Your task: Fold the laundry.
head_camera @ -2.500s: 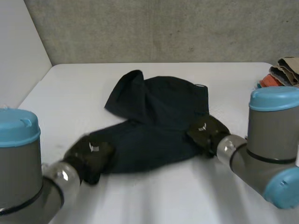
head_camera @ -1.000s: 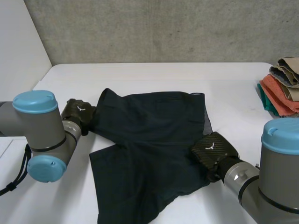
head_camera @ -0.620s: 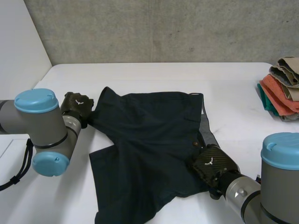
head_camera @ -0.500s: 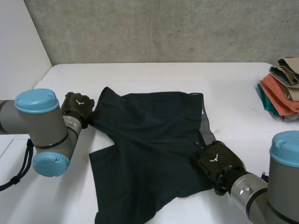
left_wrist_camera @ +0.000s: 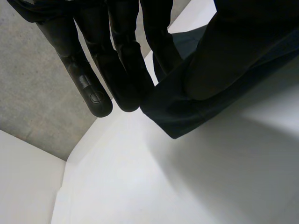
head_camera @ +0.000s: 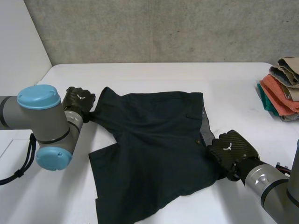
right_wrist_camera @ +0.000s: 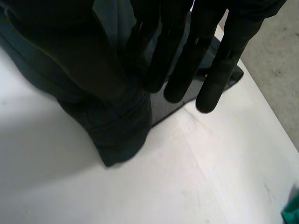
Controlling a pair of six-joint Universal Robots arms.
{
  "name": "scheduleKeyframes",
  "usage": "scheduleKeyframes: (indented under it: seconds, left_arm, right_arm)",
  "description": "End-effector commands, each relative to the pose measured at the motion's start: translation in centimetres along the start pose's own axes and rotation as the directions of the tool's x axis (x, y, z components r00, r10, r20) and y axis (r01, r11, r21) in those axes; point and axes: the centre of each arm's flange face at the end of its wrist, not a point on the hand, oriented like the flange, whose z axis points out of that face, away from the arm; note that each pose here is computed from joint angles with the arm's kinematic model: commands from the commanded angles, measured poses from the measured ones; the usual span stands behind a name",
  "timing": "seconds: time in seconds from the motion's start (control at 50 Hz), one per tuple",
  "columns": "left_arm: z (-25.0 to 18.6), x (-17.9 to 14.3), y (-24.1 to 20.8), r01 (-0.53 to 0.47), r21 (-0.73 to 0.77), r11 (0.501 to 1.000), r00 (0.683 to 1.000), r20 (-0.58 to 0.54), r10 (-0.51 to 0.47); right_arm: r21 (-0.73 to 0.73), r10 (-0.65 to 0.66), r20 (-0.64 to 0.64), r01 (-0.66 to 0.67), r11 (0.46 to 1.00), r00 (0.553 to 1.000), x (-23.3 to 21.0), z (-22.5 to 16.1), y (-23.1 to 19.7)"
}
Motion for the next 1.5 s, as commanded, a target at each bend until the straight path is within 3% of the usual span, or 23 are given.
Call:
scheduleKeyframes:
  seconds: [0.02,0.12,0.3,0.44,0.54,0.66,0.78,0.96,1.34,1.5]
  left_arm:
    - [-0.3,0.7,-0.5,0.001,0.015,1.000,1.000,-0.015,-0.001]
    - [-1.8,-0.2,-2.3,0.024,0.044,0.999,1.000,-0.001,-0.024]
    - [-9.5,-3.3,-5.7,0.142,0.103,0.985,0.990,0.001,-0.143]
    - [-17.5,-0.7,-6.3,0.249,0.028,0.968,0.954,-0.178,-0.240]
    - [-21.6,1.0,-5.5,0.262,-0.097,0.960,0.916,-0.288,-0.279]
    - [-25.2,3.4,-4.4,0.241,-0.187,0.952,0.865,-0.403,-0.298]
    - [-26.0,4.5,-3.5,0.210,-0.203,0.956,0.853,-0.440,-0.281]
    - [-26.5,7.1,-2.1,0.172,-0.188,0.967,0.832,-0.499,-0.245]
    - [-26.3,8.0,-0.7,0.138,-0.218,0.966,0.836,-0.497,-0.232]
    - [-26.2,8.4,0.1,0.078,-0.179,0.981,0.850,-0.502,-0.159]
  right_arm:
    - [0.063,0.003,0.041,-0.006,0.998,0.999,-0.6,0.2,-0.3]
    - [0.073,0.025,0.042,-0.028,0.997,0.999,-0.3,1.0,-0.6]
    - [0.102,0.139,0.021,-0.141,0.985,0.990,0.9,1.4,-1.8]
    - [0.104,0.209,-0.019,-0.206,0.973,0.978,2.6,1.7,-1.7]
    - [0.065,0.221,-0.047,-0.218,0.974,0.974,4.4,0.9,-1.4]
    - [-0.037,0.198,0.016,-0.198,0.980,0.980,4.5,-0.2,-0.4]
    - [-0.071,0.159,0.087,-0.153,0.986,0.983,3.5,-0.6,1.1]
    - [-0.042,0.158,0.095,-0.154,0.987,0.983,2.4,1.0,2.6]
    - [-0.010,0.140,0.073,-0.140,0.990,0.987,1.5,2.8,4.0]
    - [0.003,0.173,0.062,-0.173,0.985,0.983,1.6,2.9,3.7]
